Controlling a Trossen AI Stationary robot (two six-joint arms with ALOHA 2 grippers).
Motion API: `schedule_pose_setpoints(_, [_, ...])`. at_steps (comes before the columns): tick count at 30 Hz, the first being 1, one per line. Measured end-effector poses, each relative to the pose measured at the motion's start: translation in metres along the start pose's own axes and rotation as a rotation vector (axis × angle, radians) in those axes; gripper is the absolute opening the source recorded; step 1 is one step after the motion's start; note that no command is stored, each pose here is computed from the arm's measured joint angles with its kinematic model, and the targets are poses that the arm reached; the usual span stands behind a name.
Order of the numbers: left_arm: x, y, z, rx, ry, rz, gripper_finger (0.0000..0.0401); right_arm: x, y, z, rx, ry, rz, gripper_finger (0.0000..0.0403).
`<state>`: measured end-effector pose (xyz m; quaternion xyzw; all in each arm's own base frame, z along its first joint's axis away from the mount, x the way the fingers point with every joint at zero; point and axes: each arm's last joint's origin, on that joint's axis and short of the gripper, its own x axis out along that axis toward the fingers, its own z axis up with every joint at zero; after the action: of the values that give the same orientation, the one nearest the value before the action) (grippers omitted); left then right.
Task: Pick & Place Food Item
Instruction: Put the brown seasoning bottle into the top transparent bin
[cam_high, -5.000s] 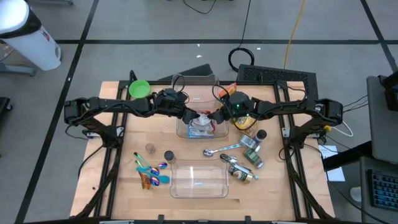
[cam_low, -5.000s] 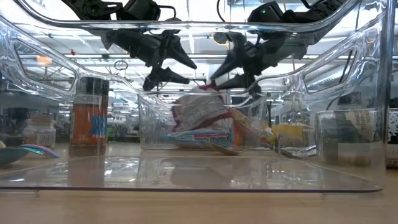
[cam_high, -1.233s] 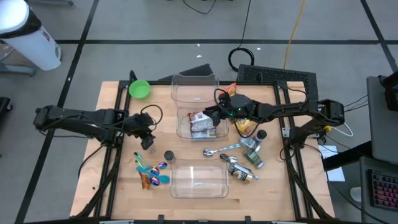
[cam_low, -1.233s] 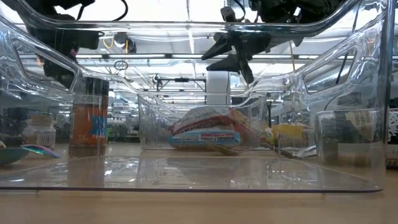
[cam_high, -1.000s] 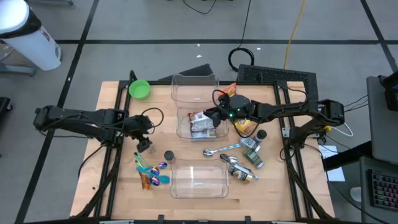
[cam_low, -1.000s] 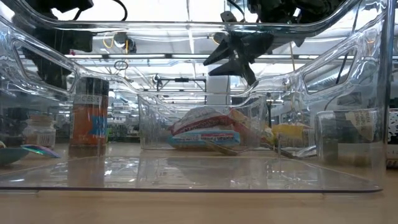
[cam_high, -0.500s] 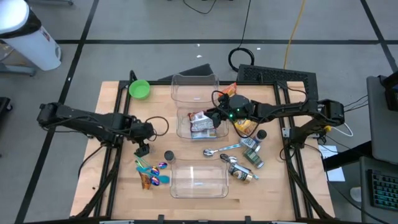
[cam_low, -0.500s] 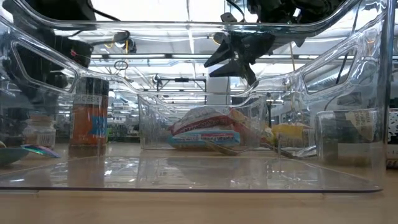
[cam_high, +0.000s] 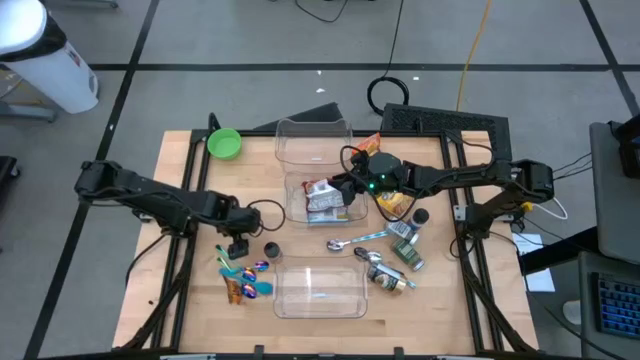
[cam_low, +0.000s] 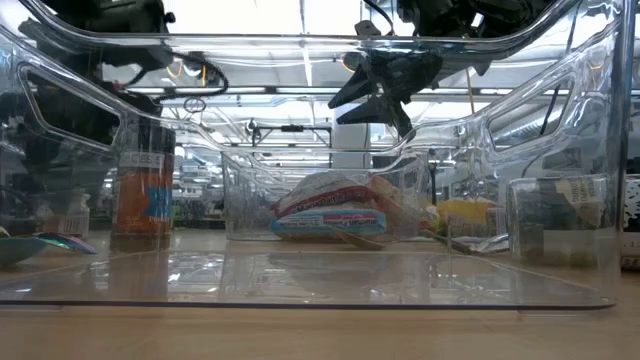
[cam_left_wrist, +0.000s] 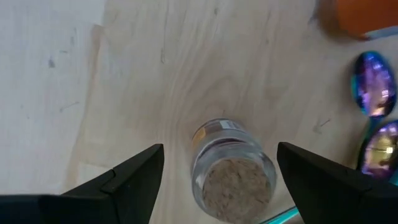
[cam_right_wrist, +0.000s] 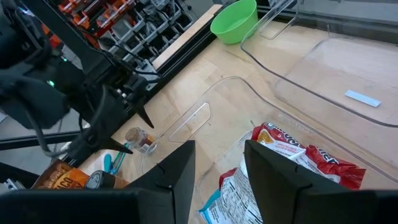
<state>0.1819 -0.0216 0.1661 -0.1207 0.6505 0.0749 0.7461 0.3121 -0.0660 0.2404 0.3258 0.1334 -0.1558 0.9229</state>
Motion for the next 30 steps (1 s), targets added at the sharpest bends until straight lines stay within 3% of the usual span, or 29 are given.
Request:
schedule_pose_setpoints(8, [0.013, -0.001, 0.002, 0.005, 0.080, 0.000, 0.0299, 0.000, 0.000, 0.000, 0.000, 0.001, 0.000, 0.0130])
schedule_pose_setpoints(16, [0.014, 0.000, 0.003, 0.004, 0.077, 0.015, 0.0195, 0.000, 0.000, 0.000, -0.010, 0.003, 0.002, 0.0130])
schedule_pose_setpoints(30, [0.008, 0.011, 0.004, 0.056, 0.128, -0.025, 0.0195, 0.000, 0.000, 0.000, -0.030, 0.003, 0.002, 0.0130])
